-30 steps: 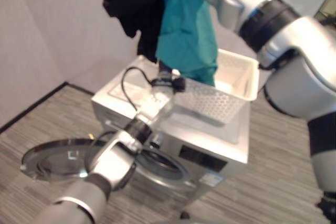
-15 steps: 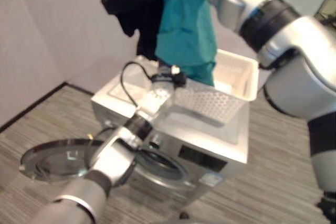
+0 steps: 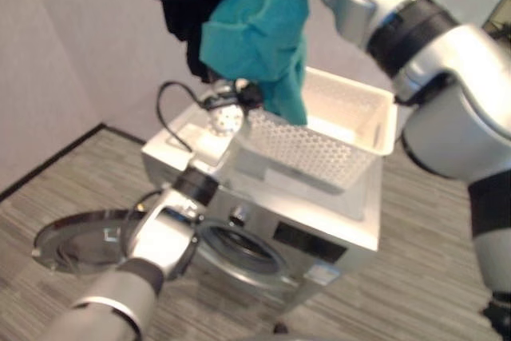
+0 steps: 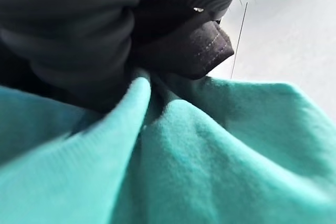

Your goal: Grab the laundry basket,head to the washer,open it,put in the laundry and shut it.

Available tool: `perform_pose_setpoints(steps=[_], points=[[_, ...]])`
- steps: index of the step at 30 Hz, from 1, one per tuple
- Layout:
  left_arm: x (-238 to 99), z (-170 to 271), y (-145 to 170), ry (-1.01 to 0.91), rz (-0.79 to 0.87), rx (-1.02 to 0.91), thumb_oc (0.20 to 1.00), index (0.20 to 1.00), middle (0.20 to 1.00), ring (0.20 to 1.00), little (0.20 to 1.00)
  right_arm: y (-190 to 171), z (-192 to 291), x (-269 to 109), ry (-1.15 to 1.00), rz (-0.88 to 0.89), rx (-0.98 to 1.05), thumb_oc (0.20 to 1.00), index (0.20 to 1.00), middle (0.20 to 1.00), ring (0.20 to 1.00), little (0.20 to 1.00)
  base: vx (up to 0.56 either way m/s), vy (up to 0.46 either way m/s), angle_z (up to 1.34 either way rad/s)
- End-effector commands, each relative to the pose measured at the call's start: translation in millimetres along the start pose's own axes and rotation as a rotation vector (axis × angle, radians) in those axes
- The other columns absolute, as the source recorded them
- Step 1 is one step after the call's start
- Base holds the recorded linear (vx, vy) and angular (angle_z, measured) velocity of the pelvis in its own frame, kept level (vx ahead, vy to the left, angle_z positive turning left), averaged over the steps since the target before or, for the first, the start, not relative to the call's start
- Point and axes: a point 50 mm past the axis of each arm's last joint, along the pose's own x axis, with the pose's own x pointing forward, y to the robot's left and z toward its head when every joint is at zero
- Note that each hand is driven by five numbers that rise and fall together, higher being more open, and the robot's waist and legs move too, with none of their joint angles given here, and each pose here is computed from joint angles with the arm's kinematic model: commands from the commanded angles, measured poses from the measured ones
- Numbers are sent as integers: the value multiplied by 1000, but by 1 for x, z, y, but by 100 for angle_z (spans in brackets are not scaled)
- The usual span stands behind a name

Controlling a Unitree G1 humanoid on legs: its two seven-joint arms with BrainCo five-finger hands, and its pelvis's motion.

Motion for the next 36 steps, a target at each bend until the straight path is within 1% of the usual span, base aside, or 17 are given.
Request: perform_pose_setpoints(steps=[1,5,10,16,24,29,30,31,32,33,36], points=[[20,63,-50,-242,-139,-60,1000,1000,1000,1000,1000,-92,-53,21,198,-191,-216,200,200,200,200,200,0,0,0],[21,64,-58,-236,-154,-62,1000,1000,1000,1000,1000,-94,-54,21,194,-193,-205,200,200,200,200,200,0,0,0],[24,68,-59,-255,-147,-21,1000,1000,1000,1000,1000,-90,-54,20,187,-183,-197,200,200,200,200,200,6,-3,-4],[32,72,-59,-281,-160,93,1000,1000,1000,1000,1000,-86,-54,19,170,-172,-166,200,200,200,200,200,0,0,0],[40,75,-69,-273,-189,164,1000,1000,1000,1000,1000,-85,-45,20,134,-173,-129,200,200,200,200,200,0,0,0],[46,73,-59,-255,-177,191,1000,1000,1000,1000,1000,-85,-42,20,115,-170,-121,200,200,200,200,200,0,0,0],[47,72,-57,-253,-176,198,837,837,837,837,837,-86,-43,20,116,-173,-123,200,200,200,200,200,0,0,0],[48,71,-52,-242,-167,192,548,548,548,548,548,-88,-46,20,122,-174,-126,200,200,200,200,200,0,0,0],[48,71,-52,-242,-167,192,520,520,520,520,520,-88,-46,20,122,-174,-126,200,200,200,200,200,0,0,0],[48,72,-49,-244,-165,177,200,200,200,200,200,-88,-48,19,127,-170,-127,200,200,200,200,200,0,0,0],[49,72,-47,-244,-161,178,200,200,200,200,200,-86,-50,18,130,-164,-131,200,200,200,200,200,0,0,0]])
